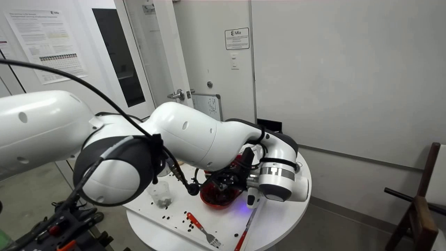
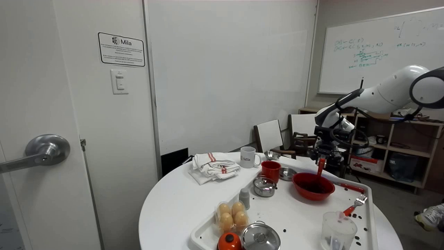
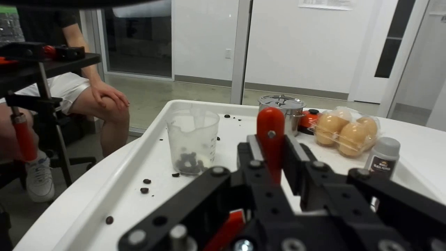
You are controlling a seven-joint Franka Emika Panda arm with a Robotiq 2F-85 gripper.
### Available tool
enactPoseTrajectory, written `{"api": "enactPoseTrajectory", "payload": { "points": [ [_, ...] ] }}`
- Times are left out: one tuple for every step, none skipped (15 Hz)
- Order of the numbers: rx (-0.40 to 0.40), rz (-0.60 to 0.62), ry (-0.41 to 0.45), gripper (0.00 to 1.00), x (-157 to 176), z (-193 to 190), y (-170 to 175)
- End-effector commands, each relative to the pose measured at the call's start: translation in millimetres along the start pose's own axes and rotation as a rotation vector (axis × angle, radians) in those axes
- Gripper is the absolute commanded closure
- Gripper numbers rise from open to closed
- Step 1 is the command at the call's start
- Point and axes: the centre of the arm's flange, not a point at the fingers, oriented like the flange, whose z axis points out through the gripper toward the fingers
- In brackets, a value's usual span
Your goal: Pick the spoon and mix the contents of the bowl
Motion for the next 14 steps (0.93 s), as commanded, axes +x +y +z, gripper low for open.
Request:
{"api": "enactPoseTrajectory", "payload": {
  "points": [
    [0.038, -0.009, 0.007, 0.93, 34, -57, -35],
    [0.037, -0.012, 0.015, 0.93, 31, -59, -40],
    [0.034, -0.017, 0.022, 0.93, 29, -59, -45],
    [0.023, -0.023, 0.03, 0.93, 26, -56, -52],
    [0.012, -0.028, 0.036, 0.93, 22, -51, -59],
    [-0.004, -0.036, 0.041, 0.93, 18, -45, -67],
    [-0.023, -0.041, 0.044, 0.93, 14, -38, -75],
    [-0.047, -0.041, 0.044, 0.93, 11, -28, -84],
    [-0.071, -0.041, 0.047, 0.93, 9, -18, -92],
    [-0.103, -0.041, 0.051, 0.93, 6, -5, -101],
    [-0.131, -0.042, 0.053, 0.93, 5, 6, -109],
    [-0.162, -0.044, 0.055, 0.93, 5, 17, -116],
    [-0.192, -0.046, 0.055, 0.93, 6, 27, -122],
    [-0.222, -0.05, 0.054, 0.93, 9, 37, -124]
  ]
}}
